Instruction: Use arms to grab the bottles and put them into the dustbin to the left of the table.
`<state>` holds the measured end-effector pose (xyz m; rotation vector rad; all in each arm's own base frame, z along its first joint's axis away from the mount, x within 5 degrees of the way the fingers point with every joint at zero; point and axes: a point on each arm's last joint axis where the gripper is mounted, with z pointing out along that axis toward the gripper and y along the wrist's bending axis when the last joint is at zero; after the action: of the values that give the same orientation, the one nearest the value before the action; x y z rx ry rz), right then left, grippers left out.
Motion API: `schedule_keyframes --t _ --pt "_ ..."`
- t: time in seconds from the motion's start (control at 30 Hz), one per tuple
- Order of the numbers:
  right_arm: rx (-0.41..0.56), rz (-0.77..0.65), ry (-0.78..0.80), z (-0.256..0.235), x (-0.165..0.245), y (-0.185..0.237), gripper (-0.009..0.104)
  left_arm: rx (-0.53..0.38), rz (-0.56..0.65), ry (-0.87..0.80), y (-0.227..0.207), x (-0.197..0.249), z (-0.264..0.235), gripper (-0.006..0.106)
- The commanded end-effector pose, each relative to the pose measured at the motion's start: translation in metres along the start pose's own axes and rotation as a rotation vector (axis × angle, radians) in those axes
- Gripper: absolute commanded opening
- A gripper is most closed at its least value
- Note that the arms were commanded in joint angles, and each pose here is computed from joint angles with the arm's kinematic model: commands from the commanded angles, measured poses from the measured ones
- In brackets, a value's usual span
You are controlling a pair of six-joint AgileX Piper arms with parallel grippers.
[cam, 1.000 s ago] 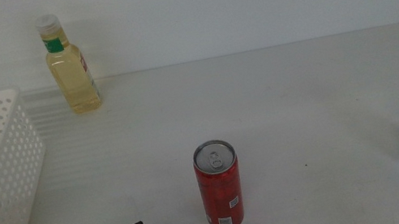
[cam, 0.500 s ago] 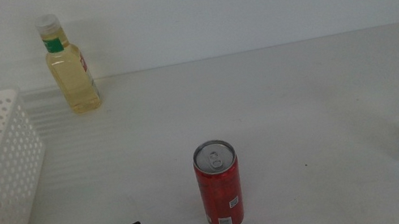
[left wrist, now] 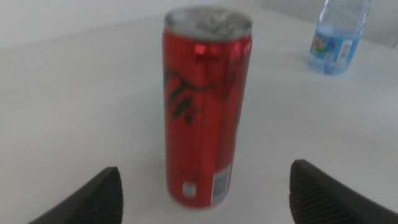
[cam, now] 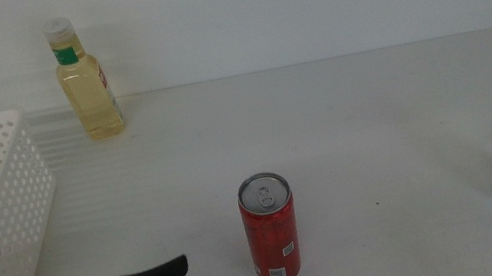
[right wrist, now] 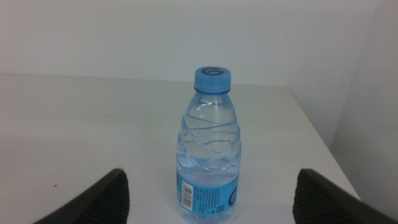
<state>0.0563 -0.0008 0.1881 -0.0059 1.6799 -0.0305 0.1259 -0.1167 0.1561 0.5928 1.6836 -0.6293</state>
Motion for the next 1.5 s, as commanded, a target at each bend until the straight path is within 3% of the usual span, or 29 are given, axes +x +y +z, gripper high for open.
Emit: schedule_keyframes --t 0.0,0.43,1.47 --pt "0.013 -0.009 -0.110 -0.003 -0.010 -0.001 0.074 0.018 0.005 -0.138 -0.002 -0.019 0.007 0.085" --pt "0.013 -0.009 -0.110 -0.003 -0.010 -0.001 0.074 0.067 0.012 -0.140 -0.005 -0.021 0.048 0.085" --pt "0.013 -0.009 -0.110 -0.003 -0.010 -0.001 0.074 0.069 -0.032 -0.184 0.000 -0.017 0.123 0.085"
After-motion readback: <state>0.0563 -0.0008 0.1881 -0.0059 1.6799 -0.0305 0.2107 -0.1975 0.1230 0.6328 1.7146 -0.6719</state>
